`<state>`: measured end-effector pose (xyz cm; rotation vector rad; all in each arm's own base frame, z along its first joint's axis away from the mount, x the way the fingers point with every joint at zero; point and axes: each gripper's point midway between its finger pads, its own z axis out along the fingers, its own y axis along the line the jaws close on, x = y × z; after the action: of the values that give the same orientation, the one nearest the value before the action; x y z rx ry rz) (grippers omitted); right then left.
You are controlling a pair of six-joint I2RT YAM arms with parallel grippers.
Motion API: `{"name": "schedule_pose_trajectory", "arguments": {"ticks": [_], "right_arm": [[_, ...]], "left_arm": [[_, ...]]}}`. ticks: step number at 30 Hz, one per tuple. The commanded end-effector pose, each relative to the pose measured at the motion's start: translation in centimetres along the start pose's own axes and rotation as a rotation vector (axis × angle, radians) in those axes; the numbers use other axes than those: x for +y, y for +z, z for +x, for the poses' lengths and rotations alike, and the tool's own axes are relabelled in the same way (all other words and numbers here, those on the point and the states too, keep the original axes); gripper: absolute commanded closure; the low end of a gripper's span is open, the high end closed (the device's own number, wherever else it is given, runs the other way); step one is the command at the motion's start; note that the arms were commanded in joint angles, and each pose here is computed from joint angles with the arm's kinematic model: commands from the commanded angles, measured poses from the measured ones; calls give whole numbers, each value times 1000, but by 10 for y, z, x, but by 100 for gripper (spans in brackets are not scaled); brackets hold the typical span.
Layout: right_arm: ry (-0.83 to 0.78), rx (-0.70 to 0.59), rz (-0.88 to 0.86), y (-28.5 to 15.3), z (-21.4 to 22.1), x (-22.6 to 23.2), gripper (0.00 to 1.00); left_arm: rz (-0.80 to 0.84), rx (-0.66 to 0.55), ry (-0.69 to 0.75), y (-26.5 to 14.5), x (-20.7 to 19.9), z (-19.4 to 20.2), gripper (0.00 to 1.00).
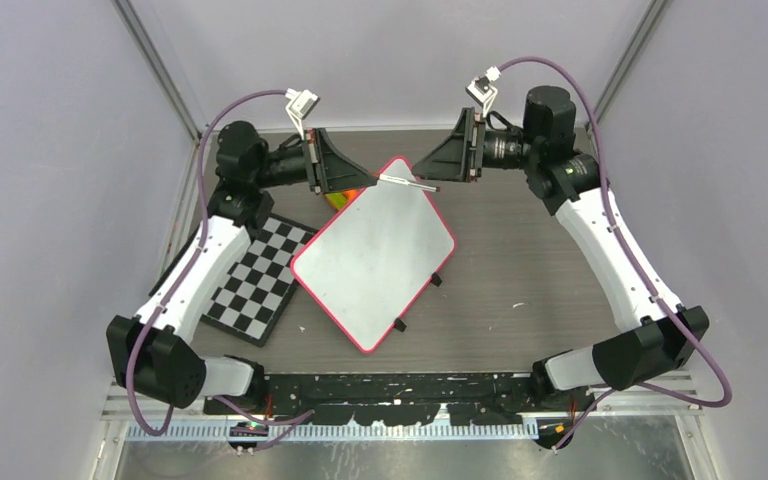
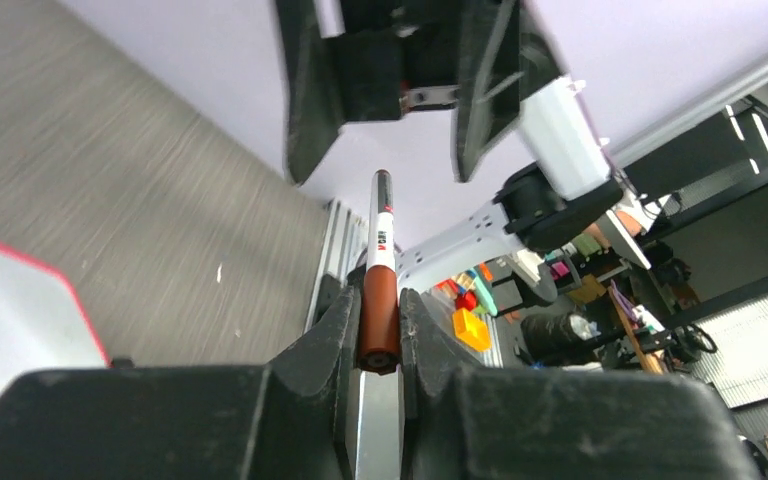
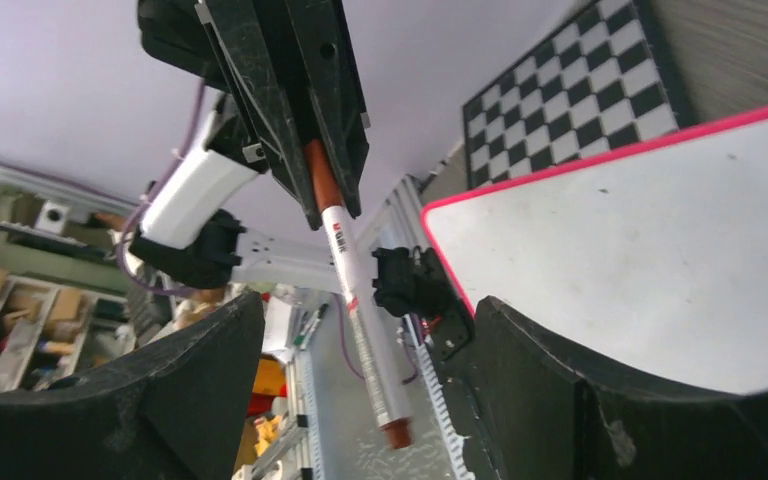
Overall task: Write a sentence on the whiteboard
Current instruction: Open the whiteboard marker at the center of the board.
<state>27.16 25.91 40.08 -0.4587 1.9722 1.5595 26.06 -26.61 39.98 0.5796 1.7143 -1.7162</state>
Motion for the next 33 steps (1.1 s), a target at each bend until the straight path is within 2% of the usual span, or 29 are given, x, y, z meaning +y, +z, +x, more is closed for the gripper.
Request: {"name": "schedule_pose_trajectory", "arguments": {"ticks": [1, 4, 7, 11, 19, 23, 30, 33], "right_arm": [[3, -51, -321, -9, -23, 73, 19], [15, -84, -415, -12, -27, 85, 21], [26, -94, -429, -9, -30, 90, 35], [25, -82, -425, -4, -28, 94, 42], [40, -45, -303, 6, -16, 69, 43], [32, -39, -286, 9, -15, 68, 57], [30, -35, -287, 12, -17, 68, 59], [27, -34, -287, 14, -18, 68, 66]], "left_arm": [[133, -111, 120, -6, -54, -22, 100], [128, -131, 110, -7, -55, -23, 100], [123, -147, 107, -7, -55, -26, 100], [108, -171, 100, -5, -51, -31, 100], [74, -204, 83, -4, -40, -41, 100], [50, -206, 64, -2, -30, -42, 100], [47, -200, 56, 0, -28, -42, 100], [46, -196, 55, 1, -27, -40, 100]]}}
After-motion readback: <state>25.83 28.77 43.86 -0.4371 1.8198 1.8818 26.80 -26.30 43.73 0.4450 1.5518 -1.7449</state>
